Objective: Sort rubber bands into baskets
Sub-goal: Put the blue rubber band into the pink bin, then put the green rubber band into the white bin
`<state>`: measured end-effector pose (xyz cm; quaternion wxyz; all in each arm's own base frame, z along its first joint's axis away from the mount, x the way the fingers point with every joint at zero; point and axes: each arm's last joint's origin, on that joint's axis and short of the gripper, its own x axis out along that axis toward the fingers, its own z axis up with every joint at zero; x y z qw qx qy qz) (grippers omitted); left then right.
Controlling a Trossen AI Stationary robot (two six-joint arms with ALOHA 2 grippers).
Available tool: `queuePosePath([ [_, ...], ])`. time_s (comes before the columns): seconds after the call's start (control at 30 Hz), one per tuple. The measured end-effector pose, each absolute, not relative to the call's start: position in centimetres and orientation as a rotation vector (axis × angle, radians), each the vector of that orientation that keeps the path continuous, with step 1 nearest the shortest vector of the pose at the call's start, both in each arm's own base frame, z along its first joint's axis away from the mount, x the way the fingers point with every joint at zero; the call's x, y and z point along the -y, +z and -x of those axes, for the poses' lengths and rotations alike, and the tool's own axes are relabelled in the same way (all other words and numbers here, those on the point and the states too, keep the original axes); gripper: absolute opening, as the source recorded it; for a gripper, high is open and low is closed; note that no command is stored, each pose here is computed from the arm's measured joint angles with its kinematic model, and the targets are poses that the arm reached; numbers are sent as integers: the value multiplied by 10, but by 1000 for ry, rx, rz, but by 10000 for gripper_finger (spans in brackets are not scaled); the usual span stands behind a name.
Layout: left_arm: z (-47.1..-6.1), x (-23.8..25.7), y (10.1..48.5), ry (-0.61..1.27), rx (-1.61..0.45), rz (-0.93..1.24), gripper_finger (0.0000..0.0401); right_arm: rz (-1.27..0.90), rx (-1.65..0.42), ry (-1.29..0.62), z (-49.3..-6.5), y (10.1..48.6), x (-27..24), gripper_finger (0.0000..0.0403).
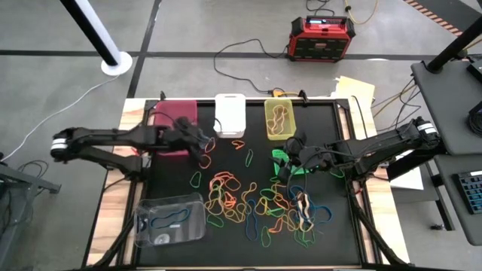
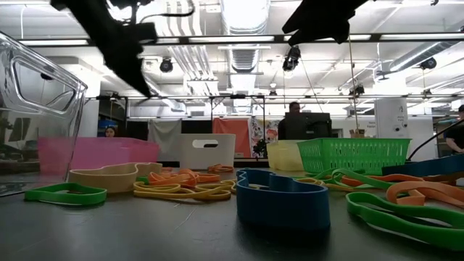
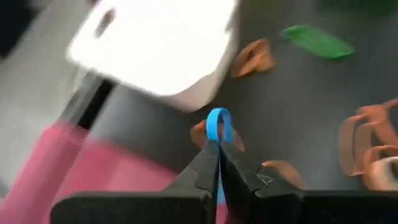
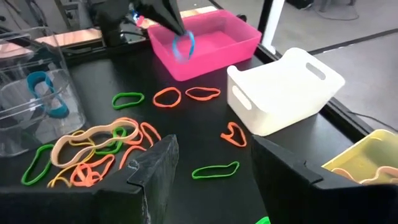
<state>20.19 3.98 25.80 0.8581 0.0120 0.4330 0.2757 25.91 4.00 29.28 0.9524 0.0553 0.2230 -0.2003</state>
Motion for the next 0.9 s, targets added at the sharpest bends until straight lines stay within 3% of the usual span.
queuePosePath([
  [0.23, -161, -68, 256, 913, -1066, 107, 0, -81, -432, -399, -265, 292, -41, 196],
  [0.6, -146, -107, 251, 1142, -1145, 99, 3, -63, -437, -396, -272, 286, -43, 196],
  [0.77, -150, -104, 254, 1109, -1094, 104, 13, -67, -430, -397, -275, 285, -43, 196],
  [0.9, -159, -92, 259, 972, -1018, 109, 15, -63, -429, -399, -278, 283, -43, 196],
])
